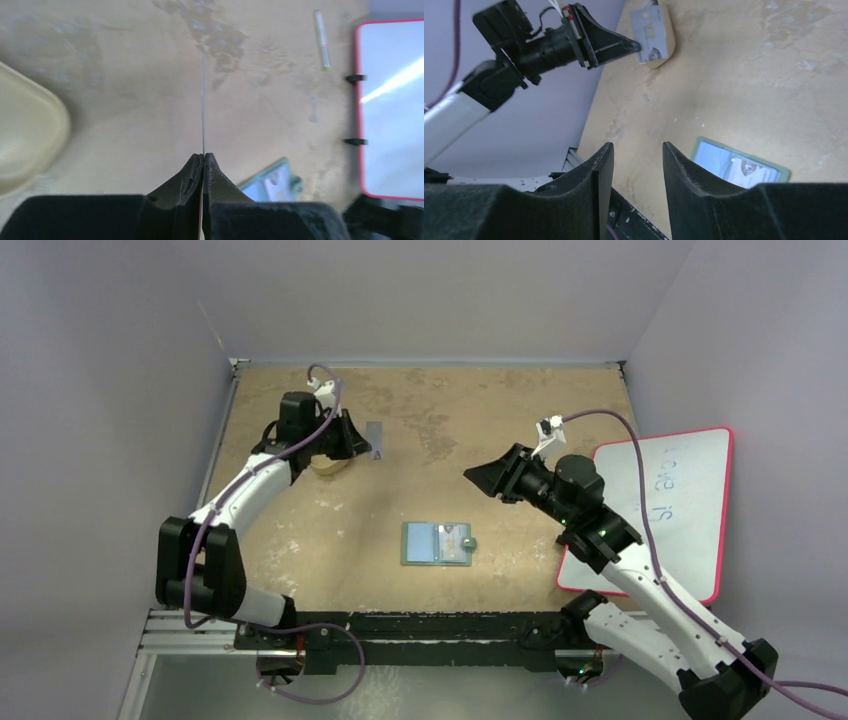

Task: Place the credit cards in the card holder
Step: Pick up the credit card from the storage box.

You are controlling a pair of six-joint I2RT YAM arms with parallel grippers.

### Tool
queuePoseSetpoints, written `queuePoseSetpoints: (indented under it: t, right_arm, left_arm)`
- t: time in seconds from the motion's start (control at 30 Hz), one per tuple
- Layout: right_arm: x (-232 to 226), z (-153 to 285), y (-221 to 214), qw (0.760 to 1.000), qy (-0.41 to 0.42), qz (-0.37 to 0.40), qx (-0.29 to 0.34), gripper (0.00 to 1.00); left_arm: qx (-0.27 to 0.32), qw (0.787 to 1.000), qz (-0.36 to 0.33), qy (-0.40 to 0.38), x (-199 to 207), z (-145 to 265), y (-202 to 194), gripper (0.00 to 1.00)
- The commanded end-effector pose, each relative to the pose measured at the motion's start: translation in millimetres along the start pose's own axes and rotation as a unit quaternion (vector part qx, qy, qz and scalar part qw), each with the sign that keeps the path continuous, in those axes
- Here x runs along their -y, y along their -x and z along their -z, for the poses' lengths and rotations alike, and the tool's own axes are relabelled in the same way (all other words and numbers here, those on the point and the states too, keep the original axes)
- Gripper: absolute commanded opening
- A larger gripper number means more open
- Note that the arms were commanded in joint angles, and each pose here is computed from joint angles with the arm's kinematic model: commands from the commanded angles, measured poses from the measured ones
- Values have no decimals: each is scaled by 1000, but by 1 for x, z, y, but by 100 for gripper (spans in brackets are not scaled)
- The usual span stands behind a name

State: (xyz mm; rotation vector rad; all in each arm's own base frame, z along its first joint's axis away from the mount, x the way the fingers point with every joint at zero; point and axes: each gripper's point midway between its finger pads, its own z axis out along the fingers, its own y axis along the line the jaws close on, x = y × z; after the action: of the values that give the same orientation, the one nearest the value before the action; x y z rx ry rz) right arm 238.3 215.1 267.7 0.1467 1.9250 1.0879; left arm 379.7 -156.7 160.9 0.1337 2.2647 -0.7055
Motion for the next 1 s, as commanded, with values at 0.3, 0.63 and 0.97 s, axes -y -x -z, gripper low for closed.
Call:
queuePoseSetpoints:
  t: [0.3,0.63,0.97]
  right_arm:
    - [-59,-22,-13,983,174,-19,-59,40]
    - [-49,-30,-13,986,156,-31,-52,42]
    - [-36,-43,-18,986,143,-27,-77,41]
  left_arm:
    - [71,937,151,-306,160,68,-7,0]
    - [61,894,213,-389,200,99,-42,0]
    - [47,885,210,-414,209,113,-55,0]
